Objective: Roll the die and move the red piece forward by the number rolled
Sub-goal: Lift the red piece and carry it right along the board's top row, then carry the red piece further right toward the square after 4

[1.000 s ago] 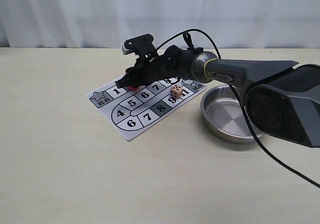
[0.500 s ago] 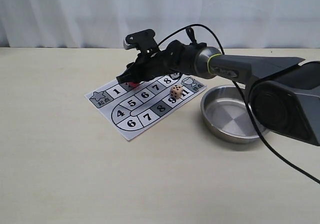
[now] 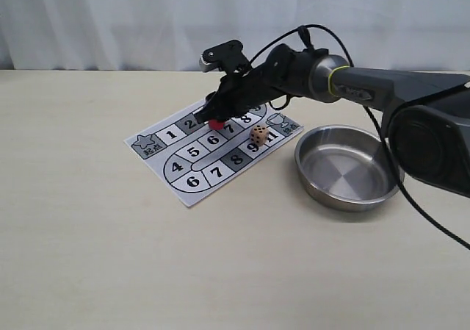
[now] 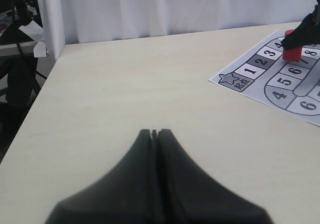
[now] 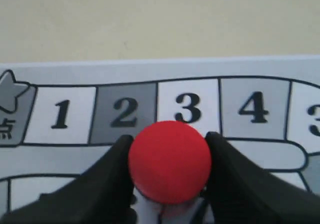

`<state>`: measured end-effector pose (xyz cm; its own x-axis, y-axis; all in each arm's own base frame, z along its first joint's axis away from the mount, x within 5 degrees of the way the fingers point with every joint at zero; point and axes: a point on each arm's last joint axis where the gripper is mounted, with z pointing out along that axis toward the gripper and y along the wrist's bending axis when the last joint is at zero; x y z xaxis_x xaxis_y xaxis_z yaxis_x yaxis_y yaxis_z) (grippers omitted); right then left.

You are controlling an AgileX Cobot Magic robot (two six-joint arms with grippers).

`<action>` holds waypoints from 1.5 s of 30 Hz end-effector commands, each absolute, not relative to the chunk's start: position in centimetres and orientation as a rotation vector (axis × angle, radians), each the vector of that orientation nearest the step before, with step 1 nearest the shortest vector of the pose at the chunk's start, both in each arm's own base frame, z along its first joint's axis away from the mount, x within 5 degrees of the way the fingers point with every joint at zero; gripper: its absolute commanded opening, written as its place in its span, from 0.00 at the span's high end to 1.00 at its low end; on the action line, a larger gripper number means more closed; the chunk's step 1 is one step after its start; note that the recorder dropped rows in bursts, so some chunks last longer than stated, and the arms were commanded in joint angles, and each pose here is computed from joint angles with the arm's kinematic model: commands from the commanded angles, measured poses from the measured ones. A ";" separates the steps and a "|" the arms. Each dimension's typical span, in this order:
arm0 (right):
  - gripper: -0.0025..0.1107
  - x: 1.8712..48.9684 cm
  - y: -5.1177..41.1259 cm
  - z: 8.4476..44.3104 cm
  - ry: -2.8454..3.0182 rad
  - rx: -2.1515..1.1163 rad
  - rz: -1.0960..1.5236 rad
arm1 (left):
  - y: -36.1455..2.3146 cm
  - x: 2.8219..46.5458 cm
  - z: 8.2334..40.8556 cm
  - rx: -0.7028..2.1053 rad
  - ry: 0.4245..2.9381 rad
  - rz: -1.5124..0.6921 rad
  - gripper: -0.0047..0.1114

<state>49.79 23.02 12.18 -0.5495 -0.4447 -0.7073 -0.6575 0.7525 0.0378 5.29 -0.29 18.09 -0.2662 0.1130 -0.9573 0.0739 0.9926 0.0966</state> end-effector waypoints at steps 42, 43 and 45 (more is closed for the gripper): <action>0.94 51.3 18.3 11.9 1.514 -1.261 0.649 | -0.3 5.3 18.1 0.128 1.833 0.029 0.96; 0.94 51.6 17.6 12.2 1.509 -1.225 0.664 | -0.3 5.3 18.1 0.128 1.833 0.029 0.96; 0.94 52.1 16.6 12.2 1.516 -1.135 0.692 | -0.3 5.3 18.1 0.128 1.833 0.029 0.96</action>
<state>51.38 18.19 11.09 0.0139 -0.3691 -0.9293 -0.9320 0.3319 -0.1458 5.29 -0.29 18.09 -0.2662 0.1130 -0.9573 0.0739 0.9926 0.0966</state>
